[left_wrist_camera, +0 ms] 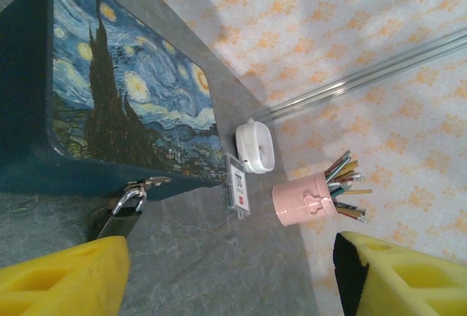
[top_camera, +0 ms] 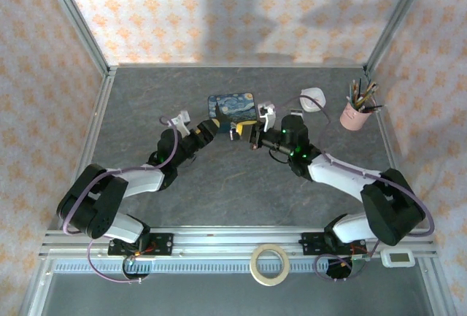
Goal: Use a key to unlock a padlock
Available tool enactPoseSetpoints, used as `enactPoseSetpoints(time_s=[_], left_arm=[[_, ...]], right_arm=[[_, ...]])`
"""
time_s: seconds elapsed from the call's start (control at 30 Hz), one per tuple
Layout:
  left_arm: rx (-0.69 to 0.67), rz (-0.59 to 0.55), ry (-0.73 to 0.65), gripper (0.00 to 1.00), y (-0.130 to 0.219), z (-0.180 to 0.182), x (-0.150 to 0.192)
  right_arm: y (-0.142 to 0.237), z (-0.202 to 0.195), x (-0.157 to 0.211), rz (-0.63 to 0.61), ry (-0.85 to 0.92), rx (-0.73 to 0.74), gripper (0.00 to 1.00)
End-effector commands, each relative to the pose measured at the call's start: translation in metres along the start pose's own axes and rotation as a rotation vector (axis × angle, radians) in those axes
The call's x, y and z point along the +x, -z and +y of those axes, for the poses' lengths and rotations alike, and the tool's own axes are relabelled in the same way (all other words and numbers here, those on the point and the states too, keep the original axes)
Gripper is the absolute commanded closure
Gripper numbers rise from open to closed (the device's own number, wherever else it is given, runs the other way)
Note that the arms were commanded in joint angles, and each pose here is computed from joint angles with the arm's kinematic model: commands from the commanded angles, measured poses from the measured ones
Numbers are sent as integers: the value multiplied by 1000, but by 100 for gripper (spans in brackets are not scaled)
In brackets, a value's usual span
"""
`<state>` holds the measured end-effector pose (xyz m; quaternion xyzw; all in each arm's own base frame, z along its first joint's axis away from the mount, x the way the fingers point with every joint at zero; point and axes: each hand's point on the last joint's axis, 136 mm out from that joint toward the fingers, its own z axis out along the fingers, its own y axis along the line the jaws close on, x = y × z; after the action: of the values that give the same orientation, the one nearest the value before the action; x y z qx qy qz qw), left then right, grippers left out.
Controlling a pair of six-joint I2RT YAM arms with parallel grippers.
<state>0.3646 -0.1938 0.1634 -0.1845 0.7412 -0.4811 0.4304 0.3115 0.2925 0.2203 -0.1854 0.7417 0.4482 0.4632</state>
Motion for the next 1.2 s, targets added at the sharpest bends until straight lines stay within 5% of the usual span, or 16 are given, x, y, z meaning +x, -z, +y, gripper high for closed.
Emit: enactPoseSetpoints(time_s=[0.0,0.63,0.97,1.17], left_arm=[[72,-24,17,27,-1,-31,-9],[141,-3,161,26,10,-76,1],[103,41,226,51,5,-76,16],[90,27,240,52,10,-73,14]], right_arm=[[2,-2,-14,-22,102,56,100],[11,27,2,-92,460,-17,100],[-7,29,10,-83,919,349,100],[-7,27,7,-105,1025,465,100]])
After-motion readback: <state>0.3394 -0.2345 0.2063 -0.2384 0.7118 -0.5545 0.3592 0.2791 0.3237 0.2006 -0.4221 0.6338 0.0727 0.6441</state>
